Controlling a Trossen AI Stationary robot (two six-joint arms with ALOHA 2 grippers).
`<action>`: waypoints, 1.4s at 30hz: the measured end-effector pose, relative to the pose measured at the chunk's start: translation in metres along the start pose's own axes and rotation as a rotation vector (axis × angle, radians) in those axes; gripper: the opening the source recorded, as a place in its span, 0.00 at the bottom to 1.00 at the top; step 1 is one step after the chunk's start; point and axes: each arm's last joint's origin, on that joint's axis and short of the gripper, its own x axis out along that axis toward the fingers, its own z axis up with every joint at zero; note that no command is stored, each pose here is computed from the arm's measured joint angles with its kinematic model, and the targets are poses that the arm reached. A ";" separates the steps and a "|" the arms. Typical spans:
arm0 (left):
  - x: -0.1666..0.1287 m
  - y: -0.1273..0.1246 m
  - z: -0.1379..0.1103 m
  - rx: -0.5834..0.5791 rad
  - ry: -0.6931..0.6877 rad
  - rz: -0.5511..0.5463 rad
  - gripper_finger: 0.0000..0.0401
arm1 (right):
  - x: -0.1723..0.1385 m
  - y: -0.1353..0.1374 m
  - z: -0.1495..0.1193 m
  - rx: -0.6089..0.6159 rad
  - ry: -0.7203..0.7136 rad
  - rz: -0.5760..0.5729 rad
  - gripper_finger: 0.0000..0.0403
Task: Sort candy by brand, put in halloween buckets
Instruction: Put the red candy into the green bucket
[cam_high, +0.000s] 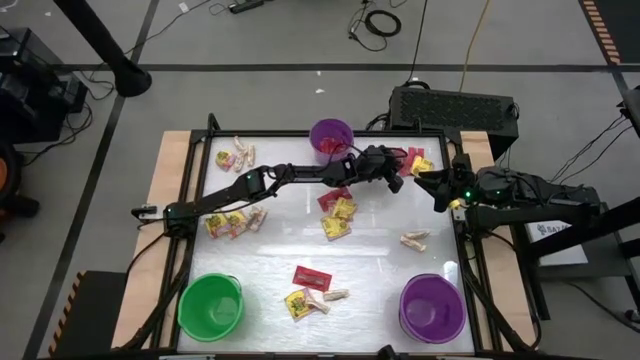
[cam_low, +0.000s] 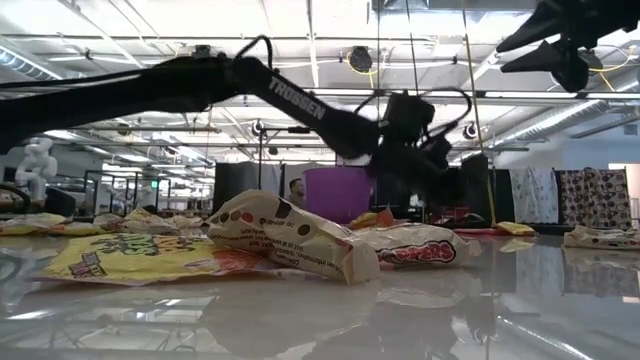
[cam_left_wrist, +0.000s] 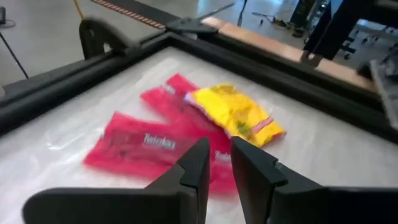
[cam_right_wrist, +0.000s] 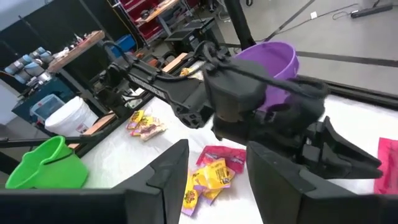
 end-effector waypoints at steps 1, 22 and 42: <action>-0.003 0.000 0.007 0.001 0.011 0.002 0.18 | 0.000 0.000 0.001 -0.007 -0.013 -0.007 0.38; -0.017 0.046 0.030 -0.254 0.232 -0.100 0.18 | 0.000 -0.002 0.000 -0.018 -0.018 -0.044 0.38; -0.074 -0.020 0.038 0.159 0.631 -0.173 0.18 | 0.000 -0.004 -0.003 -0.012 0.007 -0.055 0.38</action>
